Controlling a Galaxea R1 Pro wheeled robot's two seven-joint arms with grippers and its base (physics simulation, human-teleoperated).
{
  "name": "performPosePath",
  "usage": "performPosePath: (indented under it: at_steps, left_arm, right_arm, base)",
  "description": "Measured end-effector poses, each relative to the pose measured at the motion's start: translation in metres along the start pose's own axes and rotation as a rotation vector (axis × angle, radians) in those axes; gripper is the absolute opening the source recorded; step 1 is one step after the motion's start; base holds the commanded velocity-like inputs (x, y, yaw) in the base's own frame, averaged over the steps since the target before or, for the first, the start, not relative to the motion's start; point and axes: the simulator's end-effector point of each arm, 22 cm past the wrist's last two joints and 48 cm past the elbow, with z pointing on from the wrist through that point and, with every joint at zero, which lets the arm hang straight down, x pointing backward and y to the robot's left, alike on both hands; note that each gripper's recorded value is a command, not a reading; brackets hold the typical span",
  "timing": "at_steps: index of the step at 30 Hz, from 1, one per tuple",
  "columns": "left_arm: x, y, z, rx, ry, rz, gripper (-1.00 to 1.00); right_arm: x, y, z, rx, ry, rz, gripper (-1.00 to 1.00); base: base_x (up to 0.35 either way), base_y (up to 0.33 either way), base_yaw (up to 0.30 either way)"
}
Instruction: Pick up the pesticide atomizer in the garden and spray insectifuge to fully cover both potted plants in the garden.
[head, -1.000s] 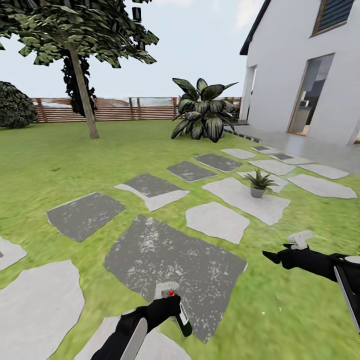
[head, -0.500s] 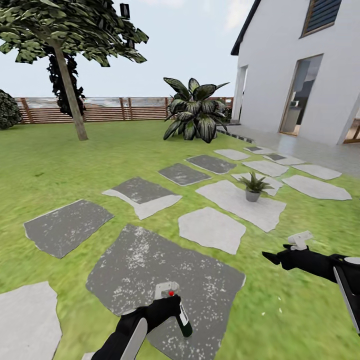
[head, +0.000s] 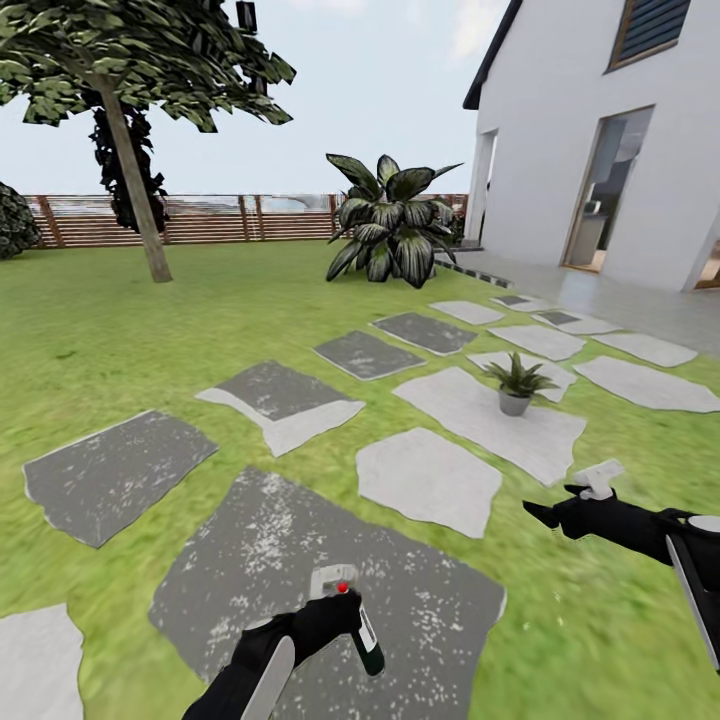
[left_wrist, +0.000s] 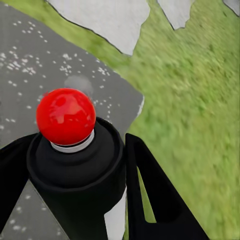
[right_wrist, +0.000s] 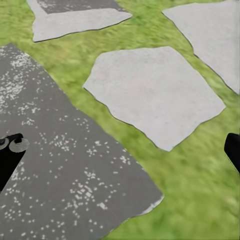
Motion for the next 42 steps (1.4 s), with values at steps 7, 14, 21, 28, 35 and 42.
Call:
performPosePath:
  at_steps: [7, 14, 21, 28, 35, 42]
  left_arm:
    - [0.0004, 0.0002, 0.0001, 0.000, 0.001, 0.000, -1.00]
    - [0.0004, 0.0003, 0.0001, -0.001, 0.001, 0.000, -1.00]
    - [0.0004, 0.0003, 0.0001, -0.001, 0.001, 0.001, -1.00]
    - [0.0015, 0.0008, 0.0003, -0.002, 0.003, 0.000, -1.00]
    - [0.0029, 0.0019, 0.0012, -0.004, 0.008, -0.001, -1.00]
    - [0.0035, 0.0019, 0.0016, -0.004, 0.010, -0.002, -1.00]
  right_arm:
    - [-0.0058, 0.0005, 0.0001, -0.001, -0.029, -0.031, 1.00]
    - [-0.0052, 0.0023, 0.0004, -0.005, -0.034, -0.042, 1.00]
    - [-0.0059, -0.0016, -0.0015, 0.003, -0.041, -0.041, 1.00]
    - [-0.0062, 0.0015, -0.0001, -0.004, -0.040, -0.042, 1.00]
    - [-0.0057, 0.0017, -0.0001, -0.004, -0.040, -0.041, 1.00]
    - [-0.0053, 0.0034, 0.0007, -0.007, -0.038, -0.044, 1.00]
  base:
    - [0.340, 0.000, 0.000]
    - [0.340, 0.000, 0.000]
    - [0.340, 0.000, 0.000]
    - [0.340, 0.000, -0.028]
    - [0.340, 0.000, -0.234]
    - [0.340, 0.001, -0.270]
